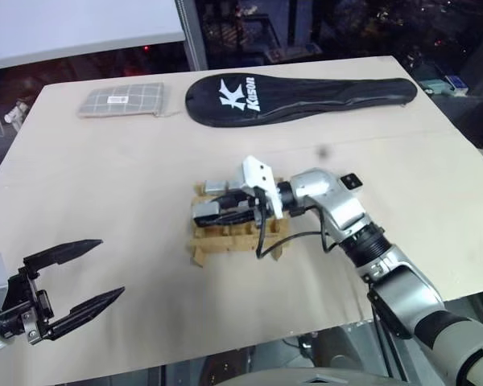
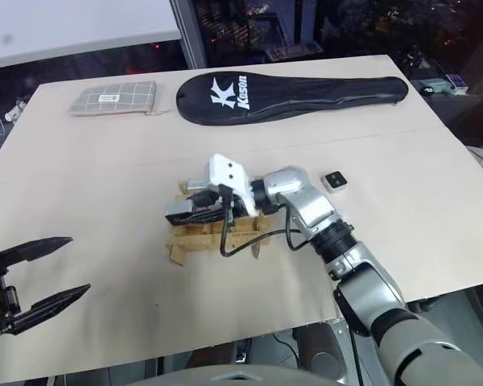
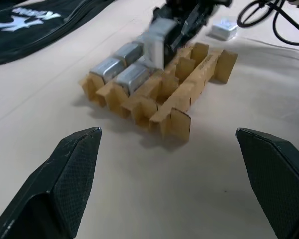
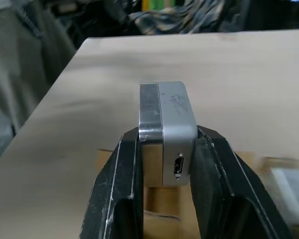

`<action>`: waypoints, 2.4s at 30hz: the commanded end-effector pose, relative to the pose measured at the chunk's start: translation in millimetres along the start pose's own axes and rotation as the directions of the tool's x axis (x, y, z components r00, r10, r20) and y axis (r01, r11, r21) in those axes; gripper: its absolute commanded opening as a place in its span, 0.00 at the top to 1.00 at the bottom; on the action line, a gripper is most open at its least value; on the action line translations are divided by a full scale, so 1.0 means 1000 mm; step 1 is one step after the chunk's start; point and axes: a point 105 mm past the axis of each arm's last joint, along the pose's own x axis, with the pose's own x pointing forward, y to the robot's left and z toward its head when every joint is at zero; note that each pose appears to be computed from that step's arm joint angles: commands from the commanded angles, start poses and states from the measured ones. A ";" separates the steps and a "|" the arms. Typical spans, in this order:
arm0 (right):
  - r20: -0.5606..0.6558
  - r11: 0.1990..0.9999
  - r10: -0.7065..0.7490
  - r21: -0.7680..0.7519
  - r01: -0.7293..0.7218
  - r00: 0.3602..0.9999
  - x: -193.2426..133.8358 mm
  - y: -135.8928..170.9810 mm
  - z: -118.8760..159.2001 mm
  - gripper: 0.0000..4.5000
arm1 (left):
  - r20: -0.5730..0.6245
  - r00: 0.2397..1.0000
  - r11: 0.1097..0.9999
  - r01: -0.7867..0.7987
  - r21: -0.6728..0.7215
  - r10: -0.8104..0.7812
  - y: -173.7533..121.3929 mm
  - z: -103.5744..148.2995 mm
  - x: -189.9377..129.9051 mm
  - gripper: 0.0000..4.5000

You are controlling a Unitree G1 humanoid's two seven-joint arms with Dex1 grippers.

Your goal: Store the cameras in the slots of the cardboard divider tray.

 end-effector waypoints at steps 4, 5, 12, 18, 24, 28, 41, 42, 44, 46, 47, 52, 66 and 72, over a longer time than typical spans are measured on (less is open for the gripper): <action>-0.004 0.999 0.005 -0.033 -0.005 1.000 0.016 0.009 0.001 0.84 | 0.000 1.000 0.999 -0.009 0.038 0.009 0.000 0.006 -0.003 0.00; -0.010 0.999 -0.003 -0.037 0.002 1.000 0.017 0.008 0.000 0.84 | 0.001 1.000 0.999 -0.009 0.038 0.009 0.000 0.006 -0.003 0.00; -0.026 0.994 -0.088 -0.063 0.086 0.996 0.018 -0.004 -0.005 0.84 | 0.001 1.000 0.999 -0.004 0.040 0.004 0.002 0.007 -0.003 0.00; -0.071 0.994 -0.095 -0.064 0.091 0.993 0.017 -0.005 -0.017 0.84 | -0.003 1.000 0.999 0.006 0.042 -0.006 0.004 0.007 -0.003 0.00; -0.071 0.995 -0.094 -0.043 0.091 0.993 0.017 -0.004 -0.019 0.84 | -0.017 1.000 0.999 0.018 0.046 -0.017 0.006 0.005 -0.004 0.00; -0.077 0.995 -0.096 -0.035 0.094 0.992 0.017 -0.004 -0.021 0.59 | 0.000 1.000 0.999 0.016 0.045 -0.016 0.010 0.007 -0.002 0.00; 0.014 0.987 -0.155 -0.052 0.155 0.988 0.005 -0.008 -0.003 0.01 | -0.008 0.999 0.998 0.044 0.055 -0.043 0.012 0.009 0.000 0.00; 0.031 0.986 -0.157 -0.057 0.158 0.987 0.001 -0.006 0.001 0.01 | -0.008 0.999 0.997 0.047 0.056 -0.047 0.012 0.010 0.000 0.00; 0.165 0.976 -0.189 -0.081 0.204 0.968 -0.024 0.001 0.030 0.01 | -0.006 0.998 0.996 0.068 0.058 -0.068 0.011 0.010 0.005 0.00; 0.264 0.959 -0.238 -0.085 0.269 0.935 -0.054 0.009 0.055 0.01 | -0.003 0.995 0.993 0.100 0.058 -0.100 0.009 0.010 0.011 0.00; 0.277 0.949 -0.268 -0.087 0.302 0.923 -0.068 0.013 0.062 0.01 | 0.001 0.993 0.992 0.116 0.058 -0.116 0.009 0.011 0.015 0.00; 0.218 0.872 -0.469 -0.038 0.487 0.856 -0.119 0.025 0.055 0.01 | 0.018 0.983 0.981 0.180 0.076 -0.181 0.012 0.011 0.032 0.00; -0.138 0.351 -0.927 -0.001 0.936 0.348 -0.228 0.058 -0.061 0.01 | 0.039 0.954 0.949 0.291 0.123 -0.298 0.030 0.015 0.060 0.00; -0.148 0.195 -0.967 0.106 0.975 0.210 -0.208 0.073 -0.073 0.01 | 0.020 0.948 0.942 0.313 0.126 -0.317 0.030 0.010 0.061 0.00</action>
